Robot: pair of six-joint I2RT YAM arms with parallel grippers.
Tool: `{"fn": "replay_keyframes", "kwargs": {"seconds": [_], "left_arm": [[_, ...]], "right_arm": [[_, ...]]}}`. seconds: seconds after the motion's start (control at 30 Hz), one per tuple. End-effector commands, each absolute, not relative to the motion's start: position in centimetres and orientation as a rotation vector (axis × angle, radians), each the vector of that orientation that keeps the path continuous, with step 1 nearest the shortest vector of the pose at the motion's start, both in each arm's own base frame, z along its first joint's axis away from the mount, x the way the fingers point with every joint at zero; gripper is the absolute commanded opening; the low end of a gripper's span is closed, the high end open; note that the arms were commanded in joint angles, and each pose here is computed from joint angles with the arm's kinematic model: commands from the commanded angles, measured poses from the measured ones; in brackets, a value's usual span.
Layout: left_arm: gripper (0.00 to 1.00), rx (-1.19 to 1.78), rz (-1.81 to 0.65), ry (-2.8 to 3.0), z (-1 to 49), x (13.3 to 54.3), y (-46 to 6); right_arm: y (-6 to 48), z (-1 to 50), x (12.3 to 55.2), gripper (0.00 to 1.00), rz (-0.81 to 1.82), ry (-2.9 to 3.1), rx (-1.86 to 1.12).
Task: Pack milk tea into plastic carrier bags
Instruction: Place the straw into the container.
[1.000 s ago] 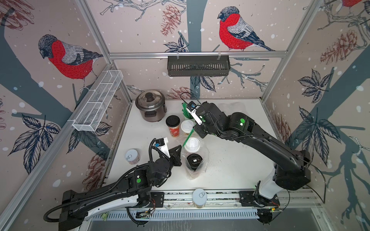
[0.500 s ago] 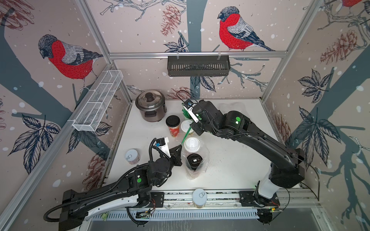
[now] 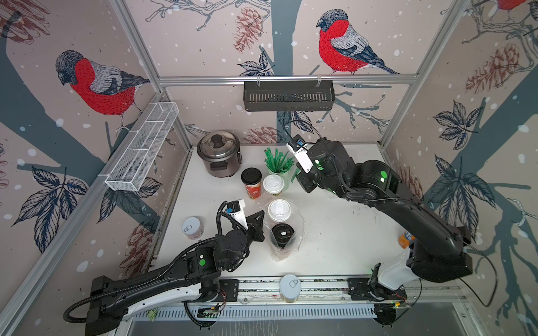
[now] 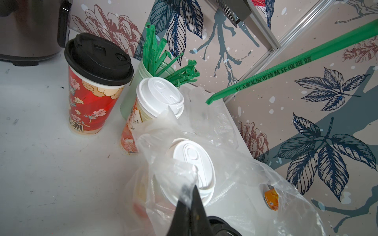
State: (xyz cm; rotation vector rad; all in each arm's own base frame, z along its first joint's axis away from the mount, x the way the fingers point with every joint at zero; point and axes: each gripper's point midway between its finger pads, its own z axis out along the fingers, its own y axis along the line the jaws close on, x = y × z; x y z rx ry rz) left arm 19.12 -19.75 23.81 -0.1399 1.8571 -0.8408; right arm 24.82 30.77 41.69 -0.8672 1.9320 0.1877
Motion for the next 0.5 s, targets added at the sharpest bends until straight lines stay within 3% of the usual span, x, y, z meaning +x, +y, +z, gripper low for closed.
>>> {"fn": "replay_keyframes", "kwargs": {"seconds": [0.0, 0.47], "left_arm": [[0.0, -0.178, -0.857, 1.821, 24.6, 19.4, -19.6], [0.0, -0.175, -0.861, 1.824, 24.5, 19.4, -19.7]], "right_arm": [[30.3, 43.0, 25.7, 0.0, 0.225, 1.893, -0.816], [32.6, 44.4, 34.7, 0.0, 0.302, 1.802, -0.731]]}}
